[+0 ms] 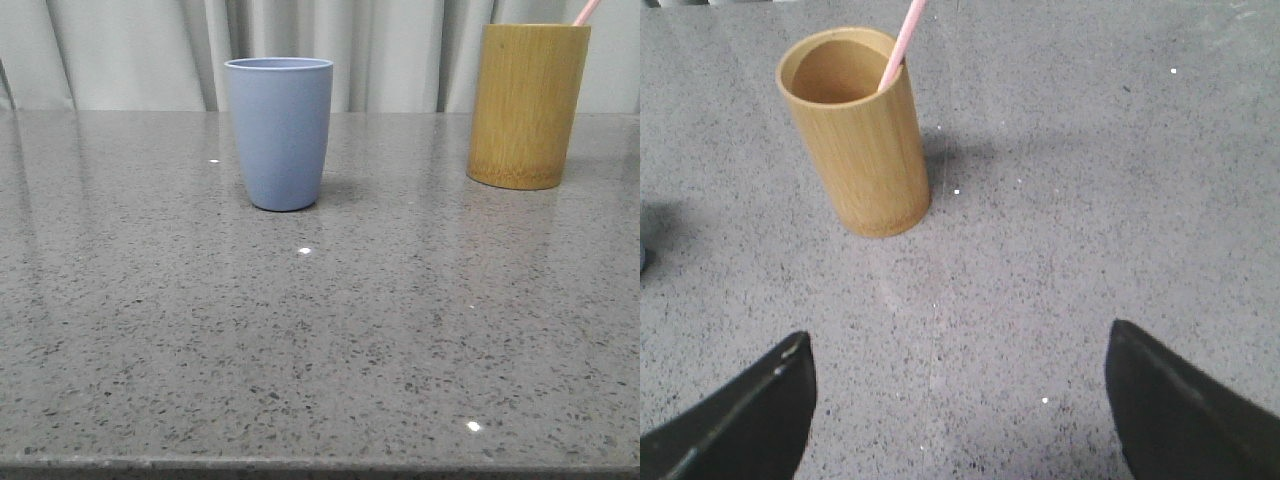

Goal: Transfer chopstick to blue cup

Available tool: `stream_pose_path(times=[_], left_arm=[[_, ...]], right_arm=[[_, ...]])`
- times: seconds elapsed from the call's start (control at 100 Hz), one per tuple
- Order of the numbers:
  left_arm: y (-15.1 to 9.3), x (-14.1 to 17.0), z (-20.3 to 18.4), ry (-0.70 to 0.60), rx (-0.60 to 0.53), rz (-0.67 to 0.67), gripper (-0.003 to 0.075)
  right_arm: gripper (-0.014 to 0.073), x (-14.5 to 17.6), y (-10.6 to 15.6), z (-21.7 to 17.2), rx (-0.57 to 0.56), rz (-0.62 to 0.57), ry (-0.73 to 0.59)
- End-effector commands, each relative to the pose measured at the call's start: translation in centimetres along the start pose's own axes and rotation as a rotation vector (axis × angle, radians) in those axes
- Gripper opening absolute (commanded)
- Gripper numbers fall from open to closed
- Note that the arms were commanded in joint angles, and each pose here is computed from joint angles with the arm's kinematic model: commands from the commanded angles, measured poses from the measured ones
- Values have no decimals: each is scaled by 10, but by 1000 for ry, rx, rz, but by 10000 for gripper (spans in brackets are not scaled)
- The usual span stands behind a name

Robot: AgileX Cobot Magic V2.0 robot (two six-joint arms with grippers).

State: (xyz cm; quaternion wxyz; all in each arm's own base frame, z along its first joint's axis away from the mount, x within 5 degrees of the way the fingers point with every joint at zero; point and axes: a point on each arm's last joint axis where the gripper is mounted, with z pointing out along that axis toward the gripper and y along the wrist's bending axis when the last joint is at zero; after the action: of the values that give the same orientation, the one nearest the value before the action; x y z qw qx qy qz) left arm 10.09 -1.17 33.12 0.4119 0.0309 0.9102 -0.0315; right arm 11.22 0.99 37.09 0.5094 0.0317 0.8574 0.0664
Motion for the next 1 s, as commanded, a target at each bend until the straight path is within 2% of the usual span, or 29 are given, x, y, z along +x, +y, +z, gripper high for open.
stream_pose_path(times=[0.0, 0.31, 0.69, 0.99], left_arm=[[0, -4, -9, -123, 10, -22, 410], [0, -1, -12, -139, 10, -21, 410], [0, -1, -12, -139, 10, -21, 410], [0, -1, -12, -139, 10, -21, 410]], right_arm=[[592, -20, 2, -3, -6, -12, -136], [592, -51, 6, 34, -40, -4, -342], [592, -64, 6, 111, -50, 36, -398], [592, -65, 3, 149, -49, 76, -452]])
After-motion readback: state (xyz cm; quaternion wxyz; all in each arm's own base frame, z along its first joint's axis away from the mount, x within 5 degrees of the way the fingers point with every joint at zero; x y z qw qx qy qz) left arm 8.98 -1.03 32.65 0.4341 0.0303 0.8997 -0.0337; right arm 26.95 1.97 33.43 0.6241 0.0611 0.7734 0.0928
